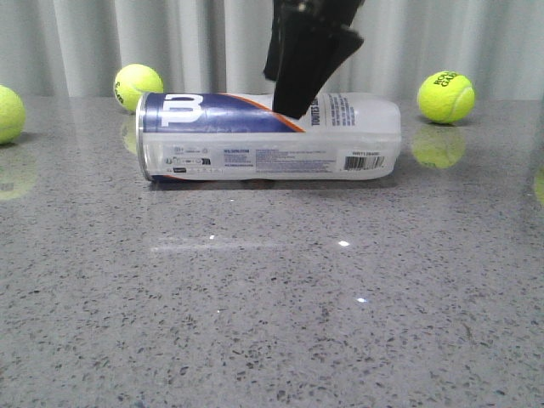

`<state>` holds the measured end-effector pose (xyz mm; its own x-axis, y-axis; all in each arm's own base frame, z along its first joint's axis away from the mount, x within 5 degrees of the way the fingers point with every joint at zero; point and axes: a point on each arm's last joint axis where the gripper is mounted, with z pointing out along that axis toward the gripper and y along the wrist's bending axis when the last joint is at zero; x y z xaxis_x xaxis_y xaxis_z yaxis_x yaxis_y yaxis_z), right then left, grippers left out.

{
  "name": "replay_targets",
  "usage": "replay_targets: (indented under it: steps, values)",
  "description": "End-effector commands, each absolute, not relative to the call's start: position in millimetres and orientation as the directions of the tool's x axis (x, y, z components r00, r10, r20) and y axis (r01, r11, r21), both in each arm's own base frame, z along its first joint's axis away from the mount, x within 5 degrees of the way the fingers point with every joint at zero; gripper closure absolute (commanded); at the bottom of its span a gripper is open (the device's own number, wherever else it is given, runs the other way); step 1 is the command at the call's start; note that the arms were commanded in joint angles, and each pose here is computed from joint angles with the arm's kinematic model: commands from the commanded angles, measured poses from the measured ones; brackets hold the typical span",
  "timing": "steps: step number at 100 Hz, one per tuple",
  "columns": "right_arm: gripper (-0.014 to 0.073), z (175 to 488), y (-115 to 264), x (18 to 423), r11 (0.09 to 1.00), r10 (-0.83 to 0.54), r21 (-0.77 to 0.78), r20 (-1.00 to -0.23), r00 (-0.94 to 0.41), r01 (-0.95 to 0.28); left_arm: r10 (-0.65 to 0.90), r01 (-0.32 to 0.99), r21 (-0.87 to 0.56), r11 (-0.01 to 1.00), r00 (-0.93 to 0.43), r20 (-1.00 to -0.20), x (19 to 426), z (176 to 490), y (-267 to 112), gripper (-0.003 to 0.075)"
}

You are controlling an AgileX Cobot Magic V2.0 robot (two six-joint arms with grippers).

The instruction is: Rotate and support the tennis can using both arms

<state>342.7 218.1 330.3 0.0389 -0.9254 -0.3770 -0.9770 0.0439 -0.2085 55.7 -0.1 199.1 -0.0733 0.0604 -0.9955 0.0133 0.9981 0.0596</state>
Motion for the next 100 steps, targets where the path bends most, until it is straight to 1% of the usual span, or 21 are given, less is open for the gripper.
replay_targets:
  steps: [1, 3, 4, 5, 8, 10, 11, 12, 15, 17, 20, 21, 25, 39, 44, 49, 56, 59, 76, 85, 100]
  values:
    - [0.0102, 371.8, 204.1, 318.3, 0.087, -0.917, -0.206, -0.399, 0.002, -0.975, 0.058, 0.022, 0.058, 0.998, -0.007, -0.998, 55.2, 191.6, -1.0, 0.0741]
    - [0.0139, 374.4, 203.2, 316.8, 0.112, -0.913, -0.201, -0.407, -0.021, -0.973, 0.058, 0.022, 0.058, 0.998, -0.007, -0.998, 55.2, 191.6, -1.0, 0.0741]
    - [0.0178, 376.4, 202.4, 315.7, 0.12, -0.912, -0.203, -0.409, -0.027, -0.972, 0.058, 0.022, 0.058, 0.998, -0.007, -0.998, 55.2, 191.6, -1.0, 0.0741]
    - [0.0198, 377.3, 202.1, 315.2, 0.137, -0.909, -0.198, -0.414, -0.044, -0.971, 0.058, 0.022, 0.058, 0.998, -0.007, -0.998, 55.2, 191.6, -1.0, 0.0741]
    - [0.0307, 381.1, 200.6, 313.0, 0.169, -0.903, -0.193, -0.423, -0.073, -0.967, 0.058, 0.022, 0.058, 0.998, -0.007, -0.998, 55.2, 191.6, -1.0, 0.0741]
    - [0.0352, 383.4, 199.7, 311.7, 0.191, -0.898, -0.189, -0.43, -0.094, -0.963, 0.058, 0.022, 0.058, 0.998, -0.007, -0.998, 55.2, 191.6, -1.0, 0.0741]
    - [0.0396, 385.2, 198.9, 310.6, 0.198, -0.896, -0.19, -0.433, -0.099, -0.962, 0.058, 0.022, 0.058, 0.998, -0.007, -0.998, 55.2, 191.6, -1.0, 0.0741]
    - [0.0418, 386.2, 198.6, 310.0, 0.212, -0.892, -0.185, -0.438, -0.112, -0.96, 0.058, 0.022, 0.058, 0.998, -0.007, -0.998, 55.2, 191.6, -1.0, 0.0741]
    - [0.0525, 389.0, 197.6, 308.2, 0.238, -0.884, -0.178, -0.447, -0.137, -0.955, 0.058, 0.022, 0.058, 0.998, -0.007, -0.998, 55.2, 191.6, -1.0, 0.0741]
    - [0.0566, 391.2, 196.8, 306.8, 0.258, -0.877, -0.173, -0.454, -0.155, -0.951, 0.058, 0.022, 0.058, 0.998, -0.007, -0.998, 55.2, 191.6, -1.0, 0.0741]
    - [0.066, 394.2, 195.7, 304.9, 0.281, -0.869, -0.167, -0.463, -0.176, -0.945, 0.058, 0.022, 0.058, 0.998, -0.007, -0.998, 55.2, 191.6, -1.0, 0.0741]
    - [0.0669, 394.9, 195.4, 304.4, 0.293, -0.864, -0.161, -0.467, -0.189, -0.942, 0.058, 0.022, 0.058, 0.998, -0.007, -0.998, 55.2, 191.6, -1.0, 0.0741]
    - [0.0655, 398.0, 194.3, 302.4, 0.321, -0.852, -0.152, -0.477, -0.215, -0.935, 0.058, 0.022, 0.058, 0.998, -0.007, -0.998, 55.2, 191.6, -1.0, 0.0741]
    - [0.0659, 403.4, 191.8, 298.9, 0.436, -0.797, -0.095, -0.503, -0.335, -0.895, 0.058, 0.022, 0.058, 0.998, -0.007, -0.998, 55.2, 191.6, -1.0, 0.0741]
    - [0.0659, 404.3, 190.3, 299.0, 0.526, -0.741, -0.039, -0.512, -0.435, -0.85, 0.058, 0.022, 0.058, 0.998, -0.007, -0.998, 55.2, 191.6, -1.0, 0.0741]
    - [0.0659, 405.7, 187.6, 299.5, 0.636, -0.649, 0.036, -0.516, -0.559, -0.771, 0.058, 0.022, 0.058, 0.998, -0.007, -0.998, 55.2, 191.6, -1.0, 0.0741]
    - [0.0659, 406.9, 181.6, 300.5, 0.746, -0.524, 0.112, -0.508, -0.683, -0.656, 0.058, 0.022, 0.058, 0.998, -0.007, -0.998, 55.2, 191.6, -1.0, 0.0741]
    - [0.0659, 408.1, 178.5, 299.9, 0.773, -0.486, 0.13, -0.509, -0.711, -0.621, 0.058, 0.022, 0.058, 0.998, -0.007, -0.998, 55.2, 191.6, -1.0, 0.0741]
    - [0.0659, 412.2, 164.1, 287.2, 0.862, -0.327, 0.153, -0.56, -0.761, -0.483, 0.058, 0.022, 0.058, 0.998, -0.007, -0.998, 55.2, 191.6, -1.0, 0.0741]
    - [0.0659, 413.2, 153.7, 275.0, 0.895, -0.242, 0.167, -0.599, -0.763, -0.415, 0.058, 0.022, 0.058, 0.998, -0.007, -0.998, 55.2, 191.6, -1.0, 0.0741]
    - [0.0659, 403.7, 133.5, 254.4, 0.93, -0.167, 0.151, -0.639, -0.751, -0.335, 0.058, 0.022, 0.058, 0.998, -0.007, -0.998, 55.2, 191.6, -1.0, 0.0741]
